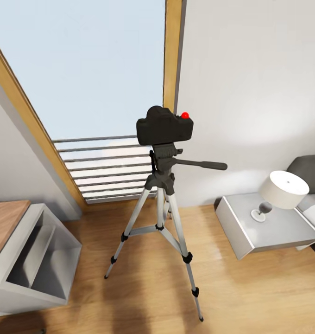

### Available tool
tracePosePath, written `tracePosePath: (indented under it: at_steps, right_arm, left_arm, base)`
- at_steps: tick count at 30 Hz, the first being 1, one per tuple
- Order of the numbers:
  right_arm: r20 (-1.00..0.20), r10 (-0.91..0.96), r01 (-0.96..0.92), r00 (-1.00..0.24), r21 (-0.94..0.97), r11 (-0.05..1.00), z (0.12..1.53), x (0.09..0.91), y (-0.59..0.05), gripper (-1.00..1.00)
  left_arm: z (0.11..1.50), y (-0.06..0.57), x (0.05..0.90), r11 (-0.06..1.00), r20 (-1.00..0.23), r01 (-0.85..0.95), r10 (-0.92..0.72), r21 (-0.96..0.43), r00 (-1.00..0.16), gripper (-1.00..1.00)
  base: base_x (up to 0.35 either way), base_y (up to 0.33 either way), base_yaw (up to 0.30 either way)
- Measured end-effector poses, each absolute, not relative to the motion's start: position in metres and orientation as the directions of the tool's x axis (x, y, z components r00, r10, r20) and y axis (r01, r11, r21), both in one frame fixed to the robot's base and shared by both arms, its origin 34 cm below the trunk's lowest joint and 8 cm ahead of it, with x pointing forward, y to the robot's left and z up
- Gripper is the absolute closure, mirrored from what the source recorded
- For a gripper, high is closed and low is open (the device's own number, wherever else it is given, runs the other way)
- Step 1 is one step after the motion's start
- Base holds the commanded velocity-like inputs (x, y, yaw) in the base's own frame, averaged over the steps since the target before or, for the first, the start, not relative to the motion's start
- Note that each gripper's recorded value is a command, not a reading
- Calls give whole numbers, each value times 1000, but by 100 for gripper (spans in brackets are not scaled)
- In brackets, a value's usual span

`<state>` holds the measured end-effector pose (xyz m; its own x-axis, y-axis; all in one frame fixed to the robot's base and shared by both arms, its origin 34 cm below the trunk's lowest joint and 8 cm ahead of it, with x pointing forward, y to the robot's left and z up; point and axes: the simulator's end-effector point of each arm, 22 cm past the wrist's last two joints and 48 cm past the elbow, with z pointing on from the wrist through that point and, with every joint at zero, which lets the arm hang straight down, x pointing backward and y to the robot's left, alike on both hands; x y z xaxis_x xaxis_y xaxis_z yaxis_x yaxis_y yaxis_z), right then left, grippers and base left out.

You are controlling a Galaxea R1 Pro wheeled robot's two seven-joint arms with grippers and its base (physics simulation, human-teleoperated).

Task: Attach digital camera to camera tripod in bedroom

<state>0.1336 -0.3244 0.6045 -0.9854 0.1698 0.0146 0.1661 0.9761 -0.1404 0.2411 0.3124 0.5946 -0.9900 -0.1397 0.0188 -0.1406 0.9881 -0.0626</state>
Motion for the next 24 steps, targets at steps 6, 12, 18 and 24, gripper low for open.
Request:
tracePosePath:
  at_steps: [6,12,18,24]
  right_arm:
    - [5,170,167,-985,-139,976,605,137,-324,-100]
    - [-4,170,169,-985,-135,976,605,141,-323,-100]
    - [-12,170,170,-985,-132,977,605,145,-323,-100]
    - [-22,169,171,-985,-131,976,606,149,-323,-100]
  left_arm:
    - [596,312,245,988,9,-140,-140,-64,-990,-100]
    - [597,313,249,988,0,-139,-140,-65,-990,-100]
    - [599,313,253,988,-10,-139,-140,-66,-990,-100]
    - [600,313,257,988,-19,-138,-140,-67,-990,-100]
  base:
    - [0,0,0]
    - [0,0,0]
    - [0,0,0]
    - [0,0,0]
